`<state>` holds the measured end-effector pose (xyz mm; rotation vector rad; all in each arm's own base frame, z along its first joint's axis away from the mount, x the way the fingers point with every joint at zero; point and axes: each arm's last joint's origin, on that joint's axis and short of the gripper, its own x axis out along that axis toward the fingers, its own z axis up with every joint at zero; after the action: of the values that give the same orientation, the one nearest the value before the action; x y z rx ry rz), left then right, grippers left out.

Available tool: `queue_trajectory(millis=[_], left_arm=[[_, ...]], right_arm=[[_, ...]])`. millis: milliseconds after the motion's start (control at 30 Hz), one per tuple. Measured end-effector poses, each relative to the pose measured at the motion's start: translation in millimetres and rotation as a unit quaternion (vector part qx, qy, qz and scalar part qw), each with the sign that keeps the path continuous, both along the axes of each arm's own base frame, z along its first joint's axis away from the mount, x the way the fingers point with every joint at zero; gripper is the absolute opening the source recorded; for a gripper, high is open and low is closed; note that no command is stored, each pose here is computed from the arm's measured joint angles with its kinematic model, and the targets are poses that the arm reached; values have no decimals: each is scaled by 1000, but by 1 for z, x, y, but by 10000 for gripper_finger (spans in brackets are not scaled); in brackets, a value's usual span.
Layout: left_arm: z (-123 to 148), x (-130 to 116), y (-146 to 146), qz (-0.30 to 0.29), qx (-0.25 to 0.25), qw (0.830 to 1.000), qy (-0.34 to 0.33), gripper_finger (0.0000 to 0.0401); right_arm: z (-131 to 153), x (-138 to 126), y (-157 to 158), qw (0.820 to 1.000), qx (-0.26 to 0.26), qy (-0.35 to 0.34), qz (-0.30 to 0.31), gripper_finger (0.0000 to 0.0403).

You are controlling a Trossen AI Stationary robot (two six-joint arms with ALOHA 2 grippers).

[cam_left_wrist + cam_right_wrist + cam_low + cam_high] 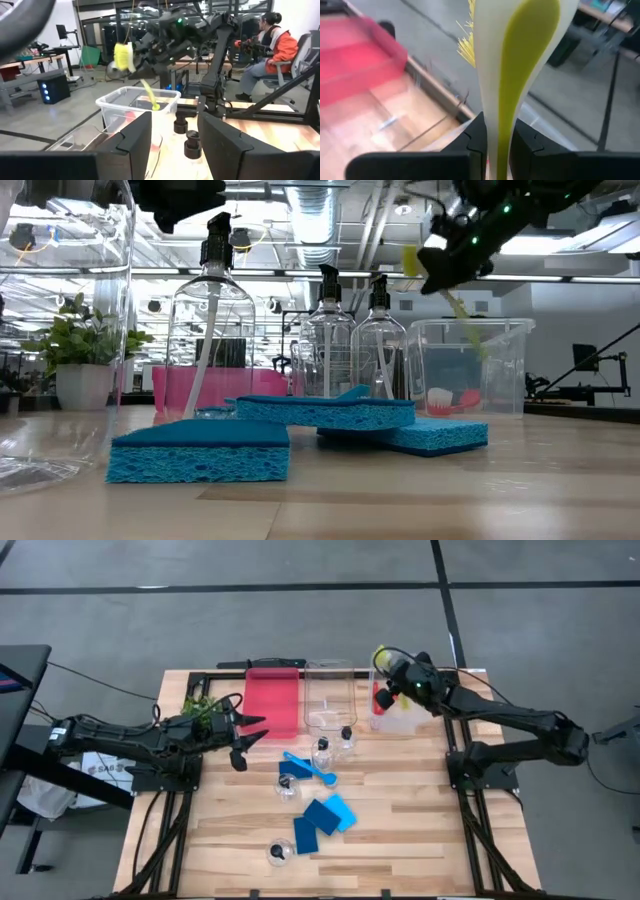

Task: Pick & Place Kitchen Sink Supplies
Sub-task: Put the green dish brush into the right transparent bin, then put the blue dish brush into the right transparent bin

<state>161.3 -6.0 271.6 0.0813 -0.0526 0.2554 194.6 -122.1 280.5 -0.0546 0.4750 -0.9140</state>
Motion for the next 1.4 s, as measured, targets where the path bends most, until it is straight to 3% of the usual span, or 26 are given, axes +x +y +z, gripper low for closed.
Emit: queue_trajectory(millis=[300, 667, 833, 1167, 1400], left_arm=[[-1, 0, 0, 0, 0, 1000, 3, 159], [-1, 0, 0, 0, 0, 1000, 3, 159], [-2, 2, 0, -1, 0, 1000, 8, 160], [-5, 5, -1, -1, 1, 1000, 17, 161], [-5, 6, -1, -1, 1, 1000, 19, 161]], right_arm=[[-22, 1, -14, 997, 62, 31, -31, 54], [-21, -3, -11, 997, 65, 39, -32, 173], [-18, -4, -11, 997, 61, 34, -35, 202], [0, -17, -3, 998, 29, 1, -53, 175], [25, -27, 28, 998, -3, -60, 5, 125]])
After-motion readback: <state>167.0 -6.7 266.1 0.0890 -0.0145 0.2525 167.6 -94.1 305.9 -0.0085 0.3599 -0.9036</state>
